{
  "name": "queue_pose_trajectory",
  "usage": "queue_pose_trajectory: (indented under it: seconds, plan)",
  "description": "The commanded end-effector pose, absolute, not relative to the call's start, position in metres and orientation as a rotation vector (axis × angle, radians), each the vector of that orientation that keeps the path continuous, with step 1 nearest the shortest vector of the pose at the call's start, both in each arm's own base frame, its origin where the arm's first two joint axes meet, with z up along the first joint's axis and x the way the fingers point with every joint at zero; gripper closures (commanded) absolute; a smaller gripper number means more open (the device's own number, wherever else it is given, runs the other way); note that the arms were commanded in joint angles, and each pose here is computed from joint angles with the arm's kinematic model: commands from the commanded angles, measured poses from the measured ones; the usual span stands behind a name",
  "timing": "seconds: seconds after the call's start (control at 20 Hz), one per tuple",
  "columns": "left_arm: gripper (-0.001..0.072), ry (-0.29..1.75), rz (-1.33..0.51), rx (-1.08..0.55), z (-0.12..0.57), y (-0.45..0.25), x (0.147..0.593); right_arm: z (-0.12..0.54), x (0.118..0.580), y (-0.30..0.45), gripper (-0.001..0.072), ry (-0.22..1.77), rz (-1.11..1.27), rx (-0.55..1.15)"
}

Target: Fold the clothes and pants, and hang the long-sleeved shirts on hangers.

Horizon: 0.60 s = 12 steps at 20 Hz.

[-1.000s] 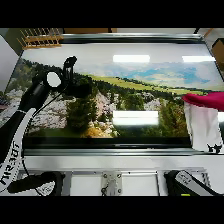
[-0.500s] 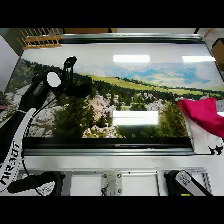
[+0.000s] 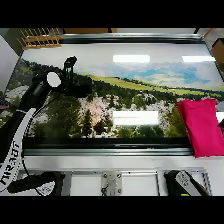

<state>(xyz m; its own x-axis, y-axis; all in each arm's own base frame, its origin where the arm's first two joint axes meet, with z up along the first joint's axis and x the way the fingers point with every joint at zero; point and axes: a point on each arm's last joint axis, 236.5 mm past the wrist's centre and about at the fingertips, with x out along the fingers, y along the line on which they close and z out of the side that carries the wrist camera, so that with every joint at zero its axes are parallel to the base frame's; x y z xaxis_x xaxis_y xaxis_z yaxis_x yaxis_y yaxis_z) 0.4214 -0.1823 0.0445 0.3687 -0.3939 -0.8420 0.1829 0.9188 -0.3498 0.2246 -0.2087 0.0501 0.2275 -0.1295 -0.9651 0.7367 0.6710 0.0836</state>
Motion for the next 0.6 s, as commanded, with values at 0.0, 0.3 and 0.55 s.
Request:
queue_pose_trajectory:
  seconds: [0.0,0.3,0.55]
  plan:
    - [0.0697,1.138,-0.375,-0.21,0.044,-0.183,0.421,0.107,0.288,-0.178,0.0033,0.895,-0.458,0.569]
    - [0.0697,1.139,-0.374,-0.209,0.043,-0.183,0.421,0.163,0.345,0.02,0.0123,0.799,0.205,0.38]
    - [0.0697,1.138,-0.374,-0.211,0.043,-0.183,0.422,0.157,0.331,0.11,0.0693,0.84,0.491,0.185]
